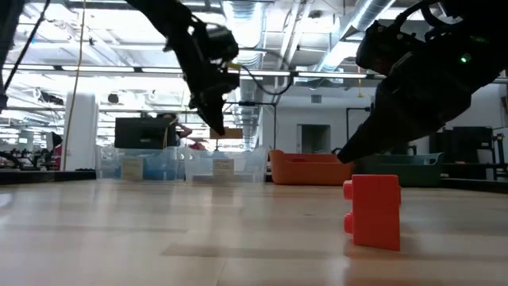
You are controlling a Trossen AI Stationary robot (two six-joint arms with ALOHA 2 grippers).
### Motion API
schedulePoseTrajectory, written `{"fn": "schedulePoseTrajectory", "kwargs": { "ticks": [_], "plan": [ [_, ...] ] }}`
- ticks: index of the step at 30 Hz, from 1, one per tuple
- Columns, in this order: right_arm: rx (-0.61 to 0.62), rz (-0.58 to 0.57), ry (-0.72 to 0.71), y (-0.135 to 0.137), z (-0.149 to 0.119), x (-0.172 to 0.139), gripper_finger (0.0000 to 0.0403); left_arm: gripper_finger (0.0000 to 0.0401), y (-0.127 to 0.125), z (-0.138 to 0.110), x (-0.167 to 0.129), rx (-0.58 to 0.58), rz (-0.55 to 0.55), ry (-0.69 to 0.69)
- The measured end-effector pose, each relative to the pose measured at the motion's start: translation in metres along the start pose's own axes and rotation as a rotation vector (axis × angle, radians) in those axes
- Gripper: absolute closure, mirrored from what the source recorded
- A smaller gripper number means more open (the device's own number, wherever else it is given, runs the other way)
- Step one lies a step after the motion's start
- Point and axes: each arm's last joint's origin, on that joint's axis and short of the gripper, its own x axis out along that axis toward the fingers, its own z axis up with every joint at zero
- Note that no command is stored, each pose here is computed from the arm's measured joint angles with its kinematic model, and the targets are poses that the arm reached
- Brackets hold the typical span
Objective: Sort blocks
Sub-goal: Put the brown block into the right transparent bin, then put the orange game piece into the blue bin
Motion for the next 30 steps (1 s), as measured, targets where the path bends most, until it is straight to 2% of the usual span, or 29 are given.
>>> {"fn": "schedulePoseTrajectory", "kwargs": {
  "ticks": [3,8,14,18,21,25,27,30],
  "plan": [
    [-0.003,0.001,0.001,0.0,-0.001,0.0,0.0132,0.0346,0.028,0.008,0.013,-0.037,0.006,0.056],
    [0.003,0.005,0.002,0.002,-0.001,-0.002,0.0132,0.0328,0.054,0.007,0.044,-0.082,0.019,0.192],
    [0.003,0.009,0.005,0.003,-0.003,-0.003,0.0132,0.0229,0.065,0.011,0.046,-0.095,0.033,0.209],
    [0.002,0.007,0.006,0.003,-0.003,-0.003,0.0132,0.018,0.058,0.018,0.027,-0.031,0.017,0.178],
    [-0.005,-0.006,-0.004,0.003,-0.004,-0.004,0.0132,0.0169,0.033,0.028,0.001,0.117,-0.027,0.11],
    [-0.031,-0.052,-0.056,0.004,-0.001,-0.018,0.0132,0.0171,-0.037,0.033,-0.021,0.357,-0.105,0.04],
    [-0.028,-0.059,-0.036,0.002,-0.002,-0.027,0.0132,0.0172,-0.073,0.033,-0.026,0.377,-0.151,0.009],
    [0.004,-0.09,0.022,-0.005,-0.007,-0.041,0.0132,0.0172,-0.122,0.03,-0.031,0.319,-0.207,-0.037]
  ]
}}
